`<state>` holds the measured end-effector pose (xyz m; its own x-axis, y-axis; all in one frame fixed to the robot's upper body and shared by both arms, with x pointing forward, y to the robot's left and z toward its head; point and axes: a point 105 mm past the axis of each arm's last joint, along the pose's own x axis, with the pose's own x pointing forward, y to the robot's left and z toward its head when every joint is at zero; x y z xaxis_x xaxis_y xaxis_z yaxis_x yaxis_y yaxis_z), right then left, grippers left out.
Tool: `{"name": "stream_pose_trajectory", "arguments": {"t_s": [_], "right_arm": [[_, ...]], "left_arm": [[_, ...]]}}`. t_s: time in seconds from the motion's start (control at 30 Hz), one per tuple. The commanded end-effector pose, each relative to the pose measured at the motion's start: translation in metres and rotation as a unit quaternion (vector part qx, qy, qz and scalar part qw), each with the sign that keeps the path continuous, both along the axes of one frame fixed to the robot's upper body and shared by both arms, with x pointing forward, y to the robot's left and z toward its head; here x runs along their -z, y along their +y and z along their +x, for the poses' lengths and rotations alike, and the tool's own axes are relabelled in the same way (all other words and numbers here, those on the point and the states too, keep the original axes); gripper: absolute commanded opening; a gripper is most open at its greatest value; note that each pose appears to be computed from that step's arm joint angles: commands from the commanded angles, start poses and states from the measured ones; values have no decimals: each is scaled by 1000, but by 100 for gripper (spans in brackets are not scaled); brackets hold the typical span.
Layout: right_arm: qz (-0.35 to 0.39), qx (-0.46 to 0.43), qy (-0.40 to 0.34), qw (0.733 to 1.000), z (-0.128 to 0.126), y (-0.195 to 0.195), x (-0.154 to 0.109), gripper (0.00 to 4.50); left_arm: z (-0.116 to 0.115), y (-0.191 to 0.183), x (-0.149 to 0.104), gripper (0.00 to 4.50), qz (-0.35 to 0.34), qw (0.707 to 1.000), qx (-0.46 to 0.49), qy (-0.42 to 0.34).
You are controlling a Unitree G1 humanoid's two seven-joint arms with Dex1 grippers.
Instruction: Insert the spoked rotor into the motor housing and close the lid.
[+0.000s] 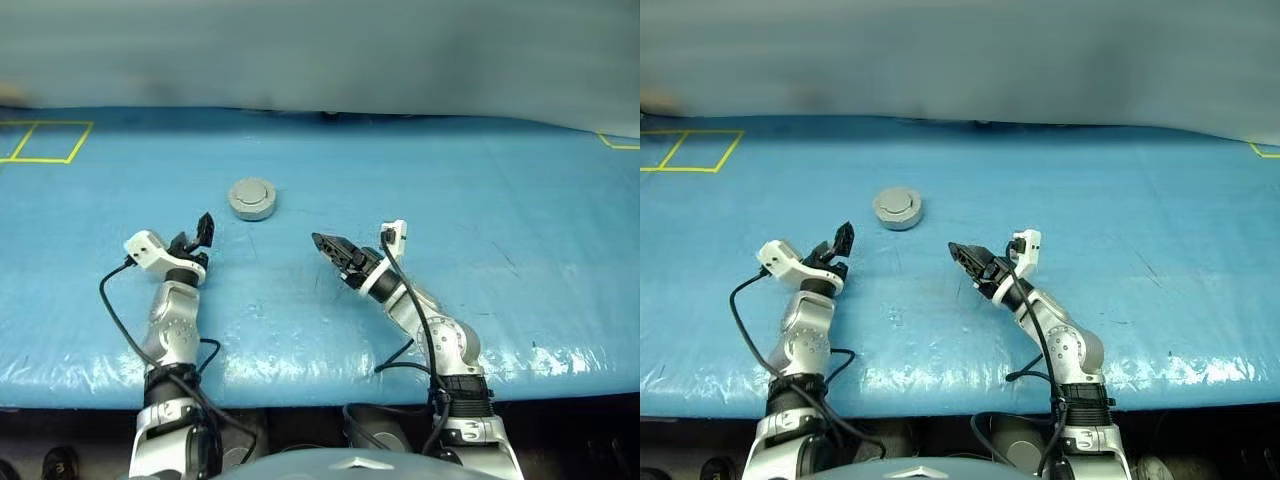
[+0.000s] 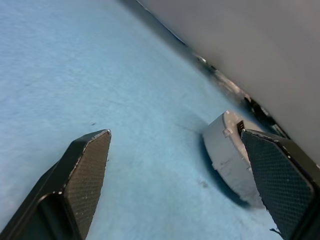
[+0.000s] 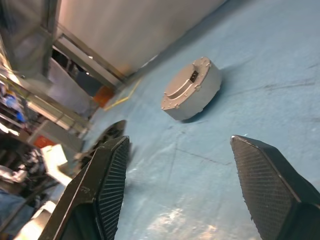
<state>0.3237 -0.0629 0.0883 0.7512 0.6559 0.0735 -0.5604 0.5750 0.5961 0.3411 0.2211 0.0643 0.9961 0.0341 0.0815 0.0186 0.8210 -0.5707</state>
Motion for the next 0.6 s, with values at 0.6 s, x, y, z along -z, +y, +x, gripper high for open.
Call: {"name": "stream_pose_trajectory", "arguments": {"t_s": [0.6], "right_arm": [[-330, -38, -187, 924, -6, -92, 1, 448]], "left_arm": [[-36, -100, -26, 450, 292, 867, 372, -159]]}}
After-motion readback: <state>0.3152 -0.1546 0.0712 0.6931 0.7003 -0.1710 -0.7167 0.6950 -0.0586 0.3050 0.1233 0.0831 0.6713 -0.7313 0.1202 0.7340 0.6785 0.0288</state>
